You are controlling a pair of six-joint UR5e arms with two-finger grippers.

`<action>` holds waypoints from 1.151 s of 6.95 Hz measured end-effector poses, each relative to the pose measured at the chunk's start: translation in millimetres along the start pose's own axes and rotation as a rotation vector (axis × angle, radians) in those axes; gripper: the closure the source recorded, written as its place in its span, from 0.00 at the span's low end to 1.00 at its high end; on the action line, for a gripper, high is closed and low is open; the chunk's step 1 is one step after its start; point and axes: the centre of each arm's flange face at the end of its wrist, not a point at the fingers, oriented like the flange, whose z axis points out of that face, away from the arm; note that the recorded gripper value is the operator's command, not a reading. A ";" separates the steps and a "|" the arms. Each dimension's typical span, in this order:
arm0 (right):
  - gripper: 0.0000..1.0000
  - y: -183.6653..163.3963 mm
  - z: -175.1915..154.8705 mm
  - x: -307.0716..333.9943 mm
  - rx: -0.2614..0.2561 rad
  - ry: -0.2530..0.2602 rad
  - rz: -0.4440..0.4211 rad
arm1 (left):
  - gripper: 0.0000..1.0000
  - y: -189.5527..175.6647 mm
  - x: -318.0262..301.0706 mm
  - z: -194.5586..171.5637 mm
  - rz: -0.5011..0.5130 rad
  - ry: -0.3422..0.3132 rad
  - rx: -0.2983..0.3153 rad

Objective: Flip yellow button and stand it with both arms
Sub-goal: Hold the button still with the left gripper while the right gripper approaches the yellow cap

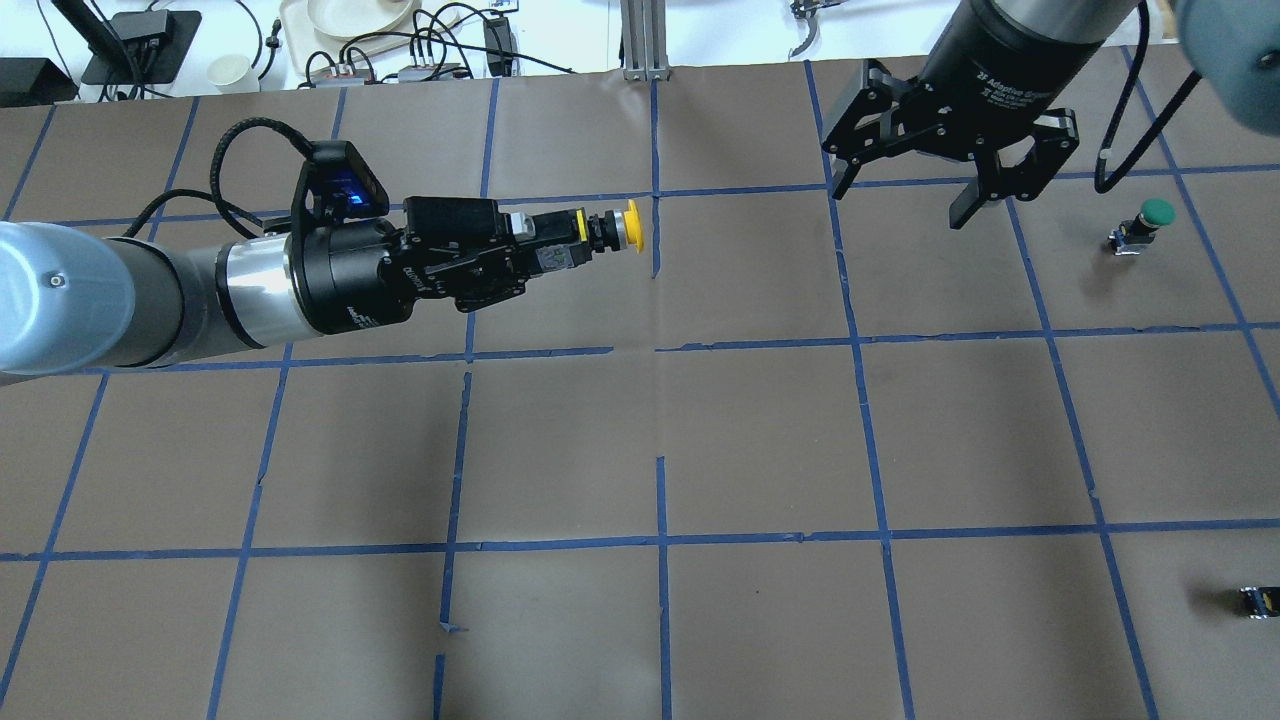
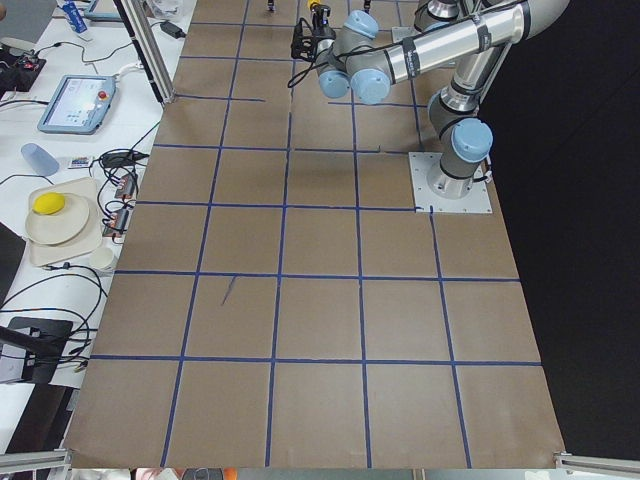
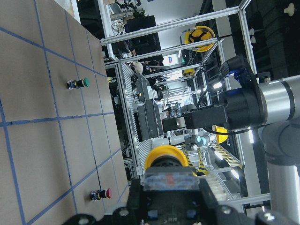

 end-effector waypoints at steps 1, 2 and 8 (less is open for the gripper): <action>0.00 1.9 0.9 -1.3 -0.067 -0.106 0.088 | 0.96 0.5 1.3 1.5 -0.014 0.005 0.008; 0.00 4.6 0.8 -6.7 -0.126 -0.196 0.202 | 0.97 1.3 2.7 2.3 -0.019 0.007 0.011; 0.01 14.6 -16.8 -43.4 -0.366 -0.532 0.612 | 0.97 6.5 14.2 3.0 -0.026 0.008 0.012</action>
